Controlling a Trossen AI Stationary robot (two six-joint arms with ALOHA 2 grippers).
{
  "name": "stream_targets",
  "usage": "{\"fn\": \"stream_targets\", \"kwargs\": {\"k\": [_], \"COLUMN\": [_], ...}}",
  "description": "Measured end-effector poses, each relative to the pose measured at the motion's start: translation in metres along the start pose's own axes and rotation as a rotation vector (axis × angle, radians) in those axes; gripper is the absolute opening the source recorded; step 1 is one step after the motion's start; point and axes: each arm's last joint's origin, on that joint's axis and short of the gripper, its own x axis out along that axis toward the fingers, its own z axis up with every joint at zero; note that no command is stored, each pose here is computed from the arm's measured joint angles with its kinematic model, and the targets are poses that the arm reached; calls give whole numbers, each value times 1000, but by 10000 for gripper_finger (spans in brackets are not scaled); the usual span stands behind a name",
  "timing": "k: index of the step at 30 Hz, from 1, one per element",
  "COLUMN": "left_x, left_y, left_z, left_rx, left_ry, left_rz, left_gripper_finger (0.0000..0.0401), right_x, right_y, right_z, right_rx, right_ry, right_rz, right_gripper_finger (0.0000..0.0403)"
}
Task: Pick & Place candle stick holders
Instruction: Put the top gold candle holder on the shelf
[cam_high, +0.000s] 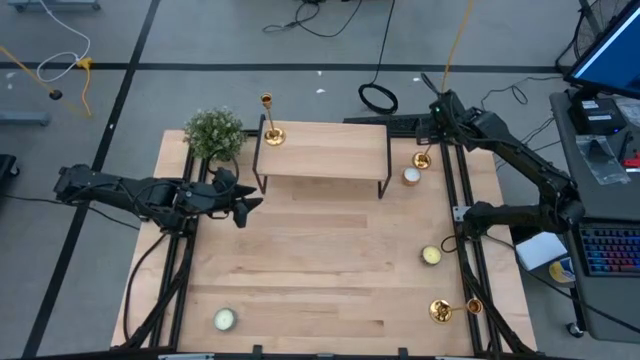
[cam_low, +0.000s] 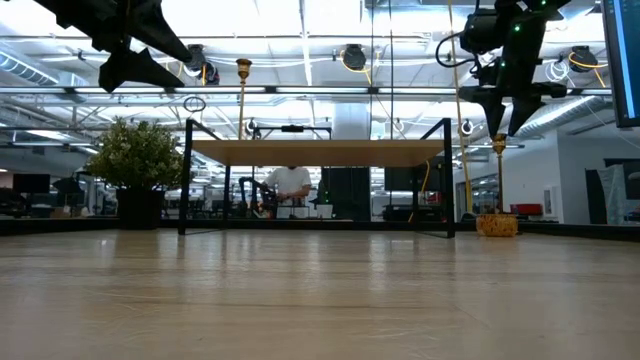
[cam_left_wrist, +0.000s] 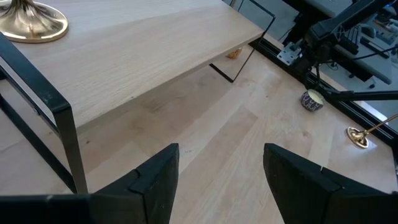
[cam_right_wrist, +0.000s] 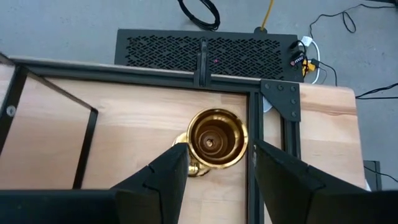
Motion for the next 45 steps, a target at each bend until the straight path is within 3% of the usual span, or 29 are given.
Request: {"fn": "stream_targets", "kwargs": {"k": [8,18,28,45], "left_x": [0,0,0,0], "left_y": [0,0,0,0], "left_z": [0,0,0,0], "left_rx": [0,-9,-18,-28], "left_ry": [0,0,0,-2], "left_rz": [0,-1,-2,-2], "left_gripper_finger": [232,232,232,232], "right_x": [2,32,30,32], "right_y": [1,4,7,1], "right_z": [1,-18,-10,-9], "right_rx": [9,1,9,3], "right_ry": [-17,-7,-109,-92], "right_rz": [7,4,53,26], "right_gripper_finger": [171,172,172,171]}}
